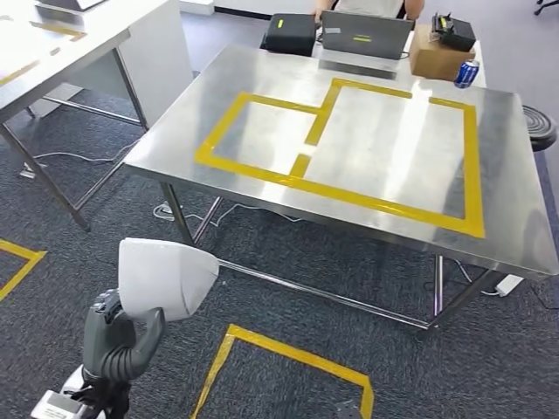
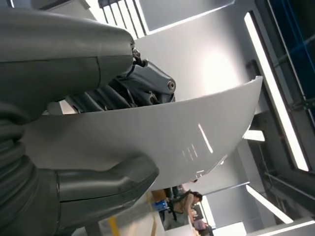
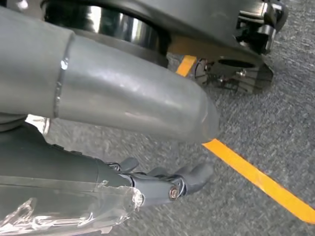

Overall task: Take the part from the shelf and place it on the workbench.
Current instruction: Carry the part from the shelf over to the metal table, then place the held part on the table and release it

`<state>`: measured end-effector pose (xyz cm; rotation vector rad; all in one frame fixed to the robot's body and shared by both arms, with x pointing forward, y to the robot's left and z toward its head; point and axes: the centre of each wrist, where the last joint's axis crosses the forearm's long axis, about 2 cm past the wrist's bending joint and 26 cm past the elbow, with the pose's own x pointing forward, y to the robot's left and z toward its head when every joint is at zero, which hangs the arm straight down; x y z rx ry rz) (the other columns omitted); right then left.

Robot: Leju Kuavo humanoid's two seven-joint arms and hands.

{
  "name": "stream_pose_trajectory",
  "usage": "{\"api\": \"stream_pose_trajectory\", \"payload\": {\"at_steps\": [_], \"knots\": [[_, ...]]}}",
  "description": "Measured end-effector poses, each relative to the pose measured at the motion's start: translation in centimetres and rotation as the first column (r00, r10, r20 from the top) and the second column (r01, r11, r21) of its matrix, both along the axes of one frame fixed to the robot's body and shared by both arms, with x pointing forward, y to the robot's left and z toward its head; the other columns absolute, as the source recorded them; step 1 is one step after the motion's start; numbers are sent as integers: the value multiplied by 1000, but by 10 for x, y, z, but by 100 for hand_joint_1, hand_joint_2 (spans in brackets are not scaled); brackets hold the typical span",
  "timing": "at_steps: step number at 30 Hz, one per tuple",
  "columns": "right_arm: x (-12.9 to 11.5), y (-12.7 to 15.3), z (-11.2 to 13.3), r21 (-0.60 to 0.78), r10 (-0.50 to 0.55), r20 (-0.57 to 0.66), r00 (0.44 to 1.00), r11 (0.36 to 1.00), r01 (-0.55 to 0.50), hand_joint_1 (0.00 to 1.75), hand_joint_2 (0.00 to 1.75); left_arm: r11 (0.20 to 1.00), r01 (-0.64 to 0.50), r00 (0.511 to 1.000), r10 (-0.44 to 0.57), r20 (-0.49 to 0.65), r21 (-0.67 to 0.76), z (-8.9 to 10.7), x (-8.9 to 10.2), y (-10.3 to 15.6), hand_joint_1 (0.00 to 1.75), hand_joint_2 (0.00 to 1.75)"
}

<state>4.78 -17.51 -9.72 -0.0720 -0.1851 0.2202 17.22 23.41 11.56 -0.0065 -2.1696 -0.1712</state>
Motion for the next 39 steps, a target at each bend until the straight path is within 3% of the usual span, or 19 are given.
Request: {"api": "stream_pose_trajectory", "payload": {"at_steps": [8,14,23,29,39], "knots": [[-19,0,-2,2,3,-35,999,1000,-3,0,0,1000,5,999,-5,-35,17,-8,-7,2,175,175],[-13,1,-1,3,10,-21,1000,1000,-10,0,0,998,-7,1000,8,-27,56,-6,-3,4,175,175],[-23,1,-2,7,13,-46,999,1000,-12,0,0,996,-42,999,44,-27,75,-3,2,5,175,175],[-5,1,0,7,16,-10,1000,1000,-16,0,0,995,-55,998,55,-4,84,1,9,6,175,175],[-11,3,-1,11,29,-24,999,1000,-29,0,0,992,-71,997,72,-5,106,1,9,9,175,175]]}}
